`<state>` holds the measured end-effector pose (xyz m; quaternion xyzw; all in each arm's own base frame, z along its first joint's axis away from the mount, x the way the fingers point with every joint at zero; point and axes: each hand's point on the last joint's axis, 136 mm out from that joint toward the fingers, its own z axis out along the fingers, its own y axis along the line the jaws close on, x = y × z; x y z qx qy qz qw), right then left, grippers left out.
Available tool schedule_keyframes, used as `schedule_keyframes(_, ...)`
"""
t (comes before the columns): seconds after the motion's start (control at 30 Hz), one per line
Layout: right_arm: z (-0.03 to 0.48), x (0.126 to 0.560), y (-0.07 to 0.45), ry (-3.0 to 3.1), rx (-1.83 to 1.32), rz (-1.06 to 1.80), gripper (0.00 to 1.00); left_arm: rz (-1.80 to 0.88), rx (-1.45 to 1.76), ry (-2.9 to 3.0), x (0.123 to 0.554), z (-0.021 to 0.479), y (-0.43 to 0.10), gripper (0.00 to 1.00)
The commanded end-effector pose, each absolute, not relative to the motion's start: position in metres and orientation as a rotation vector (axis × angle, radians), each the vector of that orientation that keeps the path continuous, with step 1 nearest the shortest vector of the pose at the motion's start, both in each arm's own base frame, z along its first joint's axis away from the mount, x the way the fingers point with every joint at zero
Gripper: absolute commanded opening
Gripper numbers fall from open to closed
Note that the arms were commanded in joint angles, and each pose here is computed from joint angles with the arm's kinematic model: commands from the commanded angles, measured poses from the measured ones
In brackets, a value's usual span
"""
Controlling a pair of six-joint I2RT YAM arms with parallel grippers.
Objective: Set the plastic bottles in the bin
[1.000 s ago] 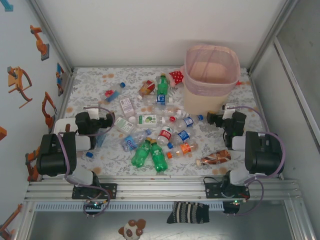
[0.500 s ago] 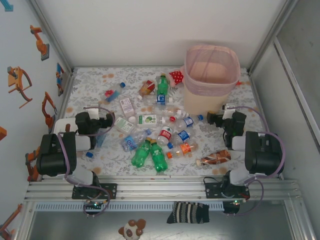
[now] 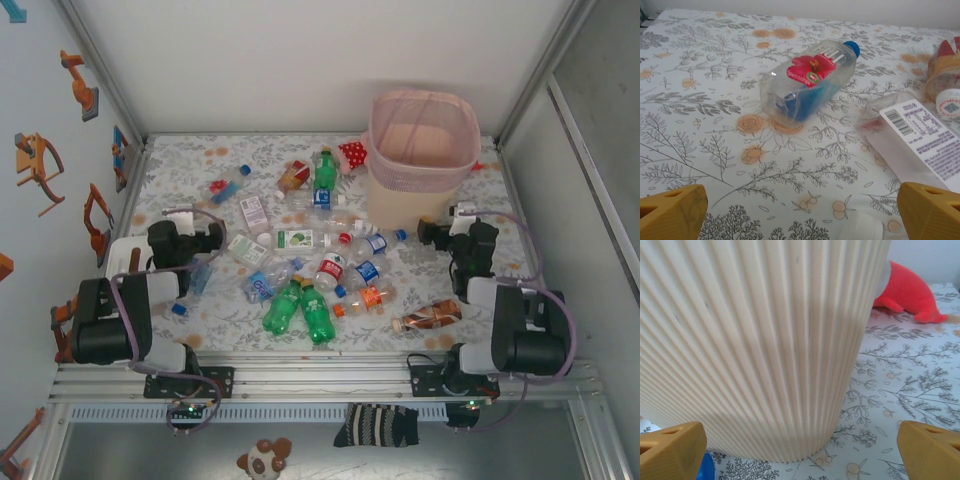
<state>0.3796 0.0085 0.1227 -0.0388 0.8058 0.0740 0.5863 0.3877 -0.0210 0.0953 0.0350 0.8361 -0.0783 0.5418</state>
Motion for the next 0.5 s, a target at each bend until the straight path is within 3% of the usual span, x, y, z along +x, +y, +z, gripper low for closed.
schedule_keyframes(0.0, 0.125, 0.376, 0.002, 1.938, -0.026, 0.168, 0.95, -0.184, 0.062, 2.013, 0.397, 0.113, -0.017, 0.97)
schedule_keyframes(0.47, 0.159, 0.345, -0.008, 2.11, 0.239, 0.22, 0.87, -0.279, 0.168, 2.292, 0.456, 0.151, -0.03, 0.98)
